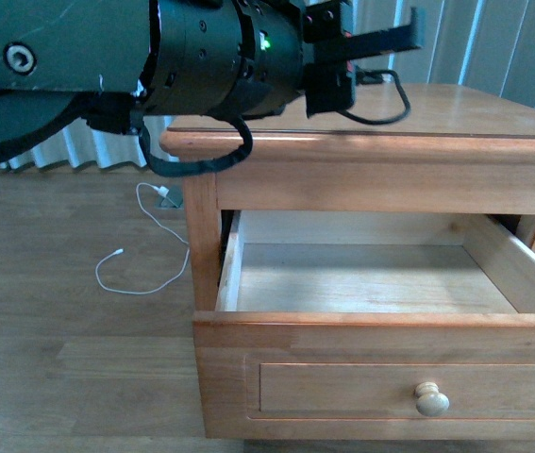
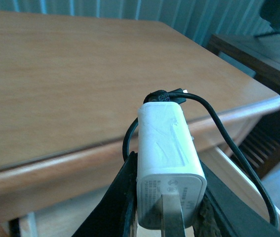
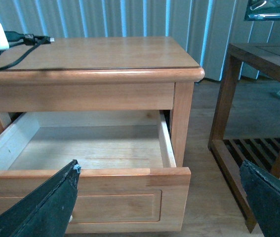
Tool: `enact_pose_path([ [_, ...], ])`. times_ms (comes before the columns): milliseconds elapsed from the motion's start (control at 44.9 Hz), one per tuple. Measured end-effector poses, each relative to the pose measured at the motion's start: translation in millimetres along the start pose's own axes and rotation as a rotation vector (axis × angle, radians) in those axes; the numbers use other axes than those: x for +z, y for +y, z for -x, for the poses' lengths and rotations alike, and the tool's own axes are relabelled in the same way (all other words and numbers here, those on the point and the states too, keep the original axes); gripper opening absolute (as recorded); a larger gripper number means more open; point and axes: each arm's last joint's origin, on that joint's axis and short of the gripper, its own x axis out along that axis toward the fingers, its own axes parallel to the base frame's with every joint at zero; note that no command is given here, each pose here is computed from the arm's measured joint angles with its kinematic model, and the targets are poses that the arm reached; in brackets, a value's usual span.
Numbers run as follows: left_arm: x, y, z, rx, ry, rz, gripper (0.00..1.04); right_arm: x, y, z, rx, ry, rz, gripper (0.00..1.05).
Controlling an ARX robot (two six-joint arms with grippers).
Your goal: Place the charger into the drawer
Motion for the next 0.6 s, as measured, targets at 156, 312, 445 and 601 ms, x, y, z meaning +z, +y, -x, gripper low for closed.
enact_pose_path([
  [156, -10, -8, 9, -0.099, 0.051, -0.026, 0.24, 0, 0, 0, 0.0, 0.0, 0.0, 0.96],
  [312, -20, -5, 12, -0.104, 0.109, -0.031, 0.24, 0, 0, 0, 0.0, 0.0, 0.0, 0.96],
  [445, -36, 0, 8, -0.11, 0.177, -0.034, 0.24, 0, 0, 0, 0.0, 0.0, 0.0, 0.96],
  [601, -58, 7, -1, -0.101, 0.243, -0.037, 0.24, 0, 0, 0, 0.0, 0.0, 0.0, 0.96],
])
